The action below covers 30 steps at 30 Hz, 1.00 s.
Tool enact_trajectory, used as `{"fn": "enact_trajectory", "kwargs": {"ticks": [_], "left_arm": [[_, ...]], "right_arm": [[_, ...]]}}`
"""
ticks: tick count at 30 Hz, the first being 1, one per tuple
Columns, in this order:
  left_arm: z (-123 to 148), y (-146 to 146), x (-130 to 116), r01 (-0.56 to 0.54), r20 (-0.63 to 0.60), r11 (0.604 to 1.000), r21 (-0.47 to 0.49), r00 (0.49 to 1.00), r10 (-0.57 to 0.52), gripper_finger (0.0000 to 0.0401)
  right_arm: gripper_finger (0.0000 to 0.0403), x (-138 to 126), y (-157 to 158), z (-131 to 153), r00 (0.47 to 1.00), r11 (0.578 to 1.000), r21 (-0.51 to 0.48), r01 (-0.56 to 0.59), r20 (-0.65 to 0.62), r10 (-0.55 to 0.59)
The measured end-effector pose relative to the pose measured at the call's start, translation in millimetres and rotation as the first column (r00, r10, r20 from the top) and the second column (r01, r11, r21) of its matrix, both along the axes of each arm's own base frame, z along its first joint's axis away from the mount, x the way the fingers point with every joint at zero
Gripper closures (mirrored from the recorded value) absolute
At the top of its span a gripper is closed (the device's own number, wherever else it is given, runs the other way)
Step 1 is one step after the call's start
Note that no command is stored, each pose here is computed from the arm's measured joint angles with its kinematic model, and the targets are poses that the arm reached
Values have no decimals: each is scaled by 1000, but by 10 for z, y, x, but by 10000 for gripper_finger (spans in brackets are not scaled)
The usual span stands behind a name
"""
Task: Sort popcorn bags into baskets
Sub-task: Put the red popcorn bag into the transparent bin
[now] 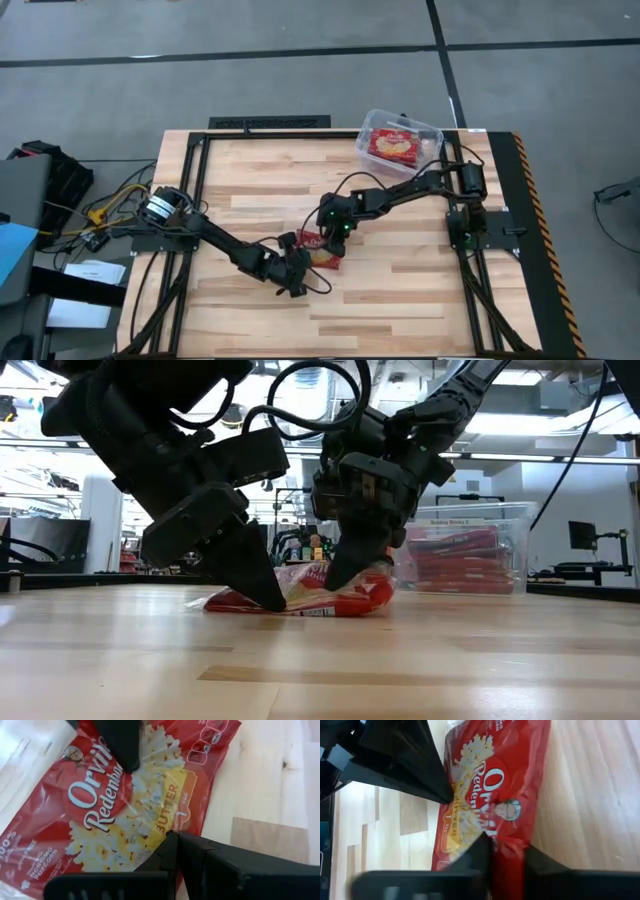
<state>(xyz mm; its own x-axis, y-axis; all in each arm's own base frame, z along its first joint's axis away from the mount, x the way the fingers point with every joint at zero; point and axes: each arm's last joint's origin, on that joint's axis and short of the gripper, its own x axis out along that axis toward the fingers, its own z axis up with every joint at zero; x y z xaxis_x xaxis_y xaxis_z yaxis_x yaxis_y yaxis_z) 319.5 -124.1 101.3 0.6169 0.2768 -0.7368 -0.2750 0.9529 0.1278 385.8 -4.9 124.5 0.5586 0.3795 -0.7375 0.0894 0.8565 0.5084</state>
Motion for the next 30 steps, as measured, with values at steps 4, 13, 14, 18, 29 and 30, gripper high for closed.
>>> {"fn": "enact_trajectory", "kwargs": {"ticks": [4, 13, 14, 18, 29, 30], "left_arm": [[124, 1, 7, 4, -17, 1000, 3, 1000, -4, 401], [1014, 149, -155, -59, 0, 985, 164, 998, 60, 401], [1110, 178, -194, -67, 21, 981, 184, 998, 65, 401], [1460, 288, -373, -138, 118, 966, 219, 986, 114, 401], [1731, 461, -612, -227, 168, 946, 231, 967, 191, 401], [1726, 464, -609, -228, 165, 946, 232, 967, 193, 401]], "right_arm": [[377, 6, 3, 20, 1000, 1000, 7, 3, 10, -3], [374, -202, -337, 682, 990, 998, -34, 53, 135, -48], [379, -252, -420, 774, 986, 997, -48, 66, 155, -58], [380, -586, -798, 1190, 970, 984, -104, 147, 209, -123], [383, -2044, -1662, 1842, 894, 835, -320, 449, 170, -415], [383, -2149, -1722, 1859, 880, 816, -331, 475, 169, -444]]}}
